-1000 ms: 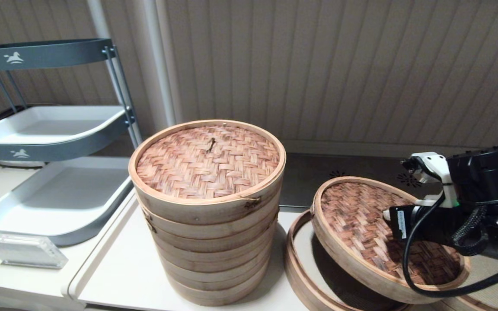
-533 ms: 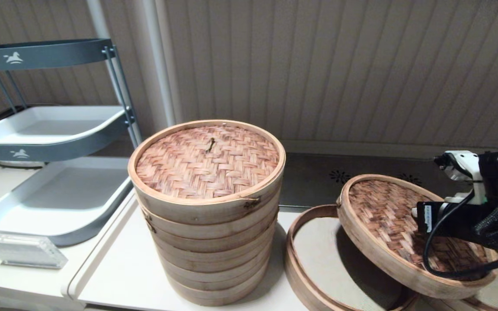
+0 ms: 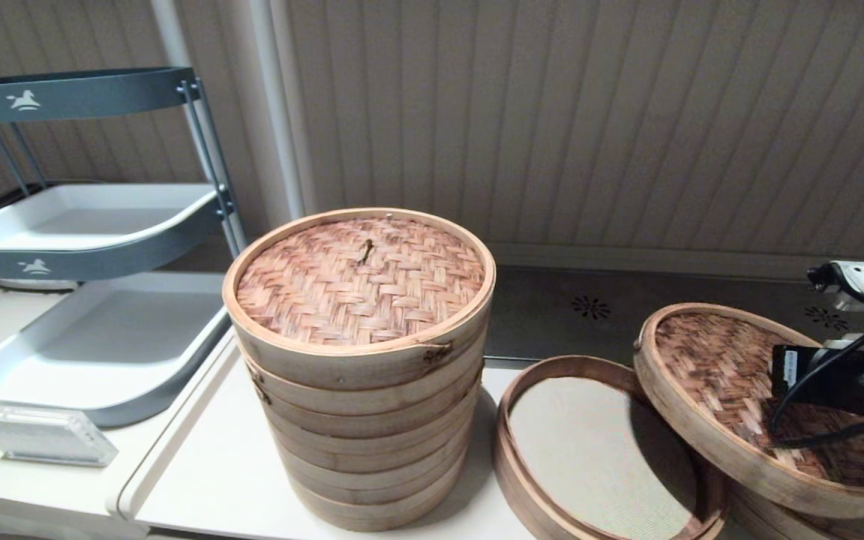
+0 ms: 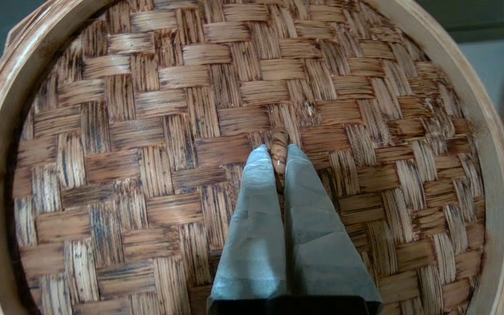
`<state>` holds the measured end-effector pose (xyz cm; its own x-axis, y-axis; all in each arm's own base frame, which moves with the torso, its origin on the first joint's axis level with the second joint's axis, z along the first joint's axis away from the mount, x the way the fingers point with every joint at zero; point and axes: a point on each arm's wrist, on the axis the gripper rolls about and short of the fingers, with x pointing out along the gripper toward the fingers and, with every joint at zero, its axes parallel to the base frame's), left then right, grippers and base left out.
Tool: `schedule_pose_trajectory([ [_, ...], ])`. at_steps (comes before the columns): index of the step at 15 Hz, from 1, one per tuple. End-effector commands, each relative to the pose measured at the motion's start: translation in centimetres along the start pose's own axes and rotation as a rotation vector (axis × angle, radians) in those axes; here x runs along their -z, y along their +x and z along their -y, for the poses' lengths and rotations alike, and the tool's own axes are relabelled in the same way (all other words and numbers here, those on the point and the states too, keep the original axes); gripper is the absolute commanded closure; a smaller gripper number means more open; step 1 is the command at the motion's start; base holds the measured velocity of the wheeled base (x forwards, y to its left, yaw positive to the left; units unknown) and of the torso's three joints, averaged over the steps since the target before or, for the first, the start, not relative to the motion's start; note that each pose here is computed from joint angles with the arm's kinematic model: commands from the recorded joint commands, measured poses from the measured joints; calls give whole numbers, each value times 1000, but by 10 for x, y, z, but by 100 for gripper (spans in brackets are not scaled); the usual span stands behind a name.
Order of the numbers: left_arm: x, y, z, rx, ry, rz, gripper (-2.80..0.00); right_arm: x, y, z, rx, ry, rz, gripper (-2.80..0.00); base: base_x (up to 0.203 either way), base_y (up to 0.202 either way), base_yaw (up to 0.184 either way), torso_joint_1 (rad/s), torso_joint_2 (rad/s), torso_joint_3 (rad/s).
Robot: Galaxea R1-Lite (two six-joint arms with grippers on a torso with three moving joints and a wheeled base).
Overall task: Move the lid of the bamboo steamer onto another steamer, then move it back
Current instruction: Put the steamer
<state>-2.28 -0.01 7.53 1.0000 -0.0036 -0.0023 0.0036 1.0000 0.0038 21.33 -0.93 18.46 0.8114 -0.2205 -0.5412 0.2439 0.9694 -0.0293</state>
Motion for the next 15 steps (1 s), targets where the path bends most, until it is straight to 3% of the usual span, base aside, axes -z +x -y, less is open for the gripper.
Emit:
schedule_pose_trajectory([
  [1,1,0,0,0,0,-4,0,0,2,8,33,21,-3,0,0,0,0,0,0,0],
  [15,1,0,0,-1,1,-5,0,8,18,60,201,114,-75,0,0,0,0,0,0,0],
])
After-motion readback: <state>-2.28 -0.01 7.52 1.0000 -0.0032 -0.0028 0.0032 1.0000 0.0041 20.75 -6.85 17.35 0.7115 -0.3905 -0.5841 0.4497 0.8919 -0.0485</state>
